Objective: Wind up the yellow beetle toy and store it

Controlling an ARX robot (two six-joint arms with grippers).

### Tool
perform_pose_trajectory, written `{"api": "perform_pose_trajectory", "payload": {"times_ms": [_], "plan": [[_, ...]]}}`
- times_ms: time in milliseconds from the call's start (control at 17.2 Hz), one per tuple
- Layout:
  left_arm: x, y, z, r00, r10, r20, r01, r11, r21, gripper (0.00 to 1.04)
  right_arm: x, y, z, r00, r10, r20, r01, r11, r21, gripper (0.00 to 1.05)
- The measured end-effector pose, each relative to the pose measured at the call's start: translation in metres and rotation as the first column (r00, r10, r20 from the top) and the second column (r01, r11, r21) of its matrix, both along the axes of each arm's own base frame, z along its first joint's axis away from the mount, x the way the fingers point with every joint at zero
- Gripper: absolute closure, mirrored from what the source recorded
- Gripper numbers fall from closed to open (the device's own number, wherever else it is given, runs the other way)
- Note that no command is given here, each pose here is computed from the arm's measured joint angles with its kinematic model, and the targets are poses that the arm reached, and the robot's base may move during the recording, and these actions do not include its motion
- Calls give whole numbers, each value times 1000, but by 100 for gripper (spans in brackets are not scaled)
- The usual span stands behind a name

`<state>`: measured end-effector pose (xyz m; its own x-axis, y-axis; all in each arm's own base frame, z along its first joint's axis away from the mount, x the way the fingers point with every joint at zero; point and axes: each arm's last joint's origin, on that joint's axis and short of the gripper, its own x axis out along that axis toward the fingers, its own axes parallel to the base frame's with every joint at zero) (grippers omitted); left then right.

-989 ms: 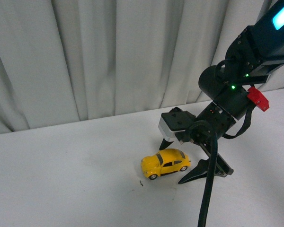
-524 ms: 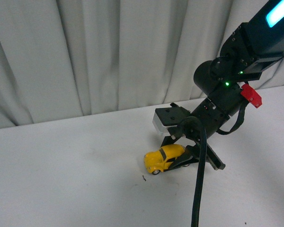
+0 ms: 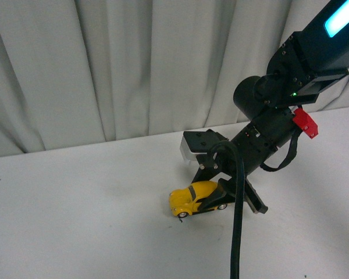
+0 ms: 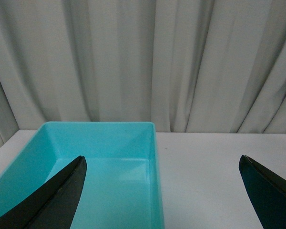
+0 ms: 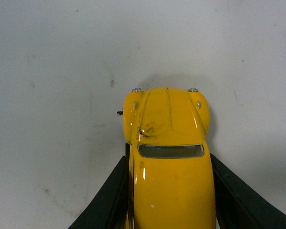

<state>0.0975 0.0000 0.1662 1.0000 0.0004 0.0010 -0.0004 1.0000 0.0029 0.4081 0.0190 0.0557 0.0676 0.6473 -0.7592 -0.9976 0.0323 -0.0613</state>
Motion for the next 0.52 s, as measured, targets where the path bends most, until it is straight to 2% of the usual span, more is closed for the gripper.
{"api": "perform_pose_trajectory", "payload": {"times_ms": [291,524], "plan": [[0,0,0,1000,0,0,0,1000,0,7,-7,1,-3,1000,-3,16,3,1000,-11,63],[0,0,0,1000,0,0,0,1000,0,7,-14,-12,-7,999,-4,47,4,1000,-10,63]]}}
